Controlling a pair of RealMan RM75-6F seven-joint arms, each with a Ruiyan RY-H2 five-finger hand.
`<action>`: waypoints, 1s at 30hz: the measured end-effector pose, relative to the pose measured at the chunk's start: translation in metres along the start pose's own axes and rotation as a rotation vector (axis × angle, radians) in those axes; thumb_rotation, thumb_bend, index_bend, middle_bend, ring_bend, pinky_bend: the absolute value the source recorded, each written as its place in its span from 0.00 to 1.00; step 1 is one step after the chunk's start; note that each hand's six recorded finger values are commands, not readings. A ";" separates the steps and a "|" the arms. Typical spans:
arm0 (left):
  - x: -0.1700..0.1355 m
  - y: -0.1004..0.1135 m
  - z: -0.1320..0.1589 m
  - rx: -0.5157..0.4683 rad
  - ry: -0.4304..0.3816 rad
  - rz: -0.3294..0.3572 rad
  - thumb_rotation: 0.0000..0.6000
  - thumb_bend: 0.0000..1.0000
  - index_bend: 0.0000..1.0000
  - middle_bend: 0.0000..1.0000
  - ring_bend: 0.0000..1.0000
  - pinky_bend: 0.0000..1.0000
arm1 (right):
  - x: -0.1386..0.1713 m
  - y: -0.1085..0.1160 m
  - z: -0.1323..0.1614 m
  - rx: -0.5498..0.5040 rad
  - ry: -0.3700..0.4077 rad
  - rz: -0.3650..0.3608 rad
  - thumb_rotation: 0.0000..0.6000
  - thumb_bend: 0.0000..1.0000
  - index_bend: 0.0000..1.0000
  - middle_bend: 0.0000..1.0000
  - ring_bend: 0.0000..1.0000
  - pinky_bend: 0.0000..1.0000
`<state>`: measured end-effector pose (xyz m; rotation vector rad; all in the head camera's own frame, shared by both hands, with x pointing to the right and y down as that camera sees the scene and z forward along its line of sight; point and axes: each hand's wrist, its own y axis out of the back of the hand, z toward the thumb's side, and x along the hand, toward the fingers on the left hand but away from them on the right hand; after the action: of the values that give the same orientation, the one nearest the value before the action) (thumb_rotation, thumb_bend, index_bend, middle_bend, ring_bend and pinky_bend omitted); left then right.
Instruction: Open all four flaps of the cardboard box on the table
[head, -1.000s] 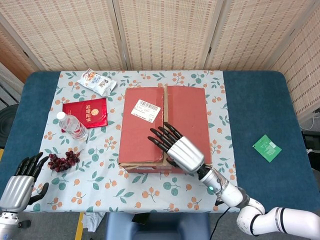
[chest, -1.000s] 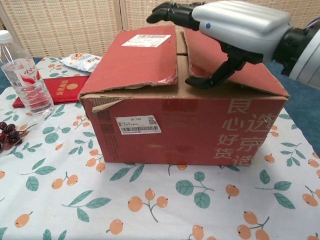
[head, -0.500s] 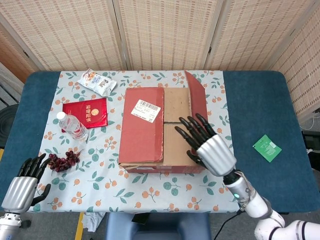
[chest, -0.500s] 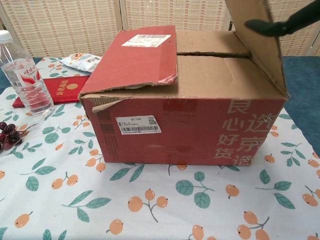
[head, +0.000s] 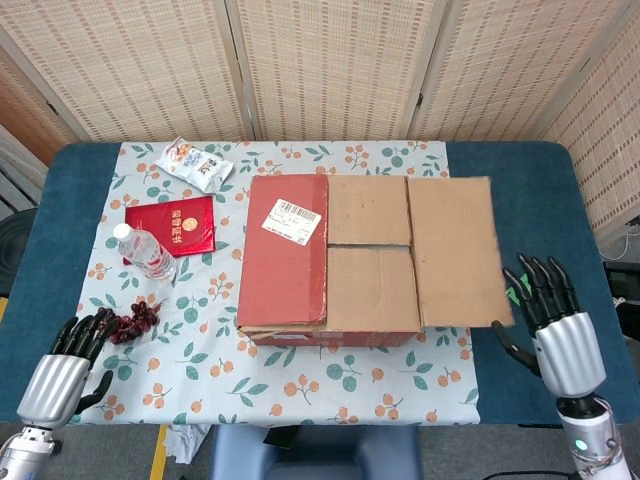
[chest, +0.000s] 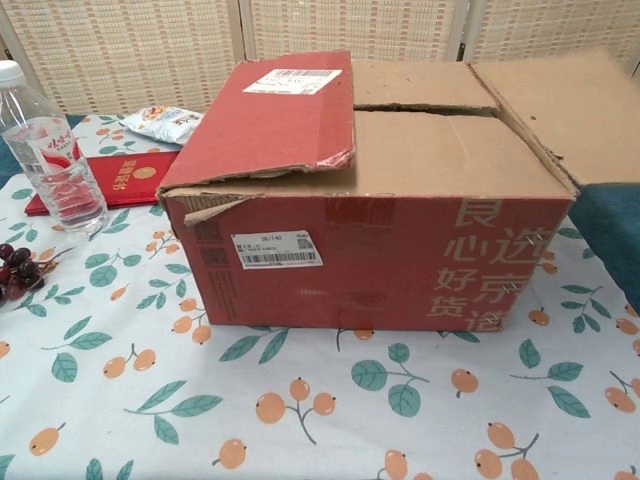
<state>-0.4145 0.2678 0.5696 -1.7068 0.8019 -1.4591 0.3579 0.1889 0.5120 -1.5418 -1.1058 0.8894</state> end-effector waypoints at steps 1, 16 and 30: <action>0.001 -0.002 0.002 0.000 -0.004 -0.001 1.00 0.50 0.00 0.00 0.00 0.00 | 0.006 -0.002 -0.005 -0.005 -0.009 0.007 1.00 0.37 0.00 0.00 0.00 0.00; 0.027 0.024 0.068 -0.085 -0.102 0.147 1.00 0.50 0.00 0.00 0.00 0.05 | 0.045 -0.022 -0.023 -0.048 -0.003 0.219 1.00 0.37 0.00 0.00 0.00 0.00; 0.045 0.038 0.139 -0.128 -0.024 0.155 1.00 0.39 0.00 0.00 0.00 0.01 | 0.055 0.015 -0.020 -0.133 0.027 0.115 1.00 0.37 0.00 0.00 0.00 0.00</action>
<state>-0.2697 0.2295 0.5500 -1.7117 1.0098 -1.3044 0.3966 0.2344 0.5011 -1.7364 -1.0844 0.8840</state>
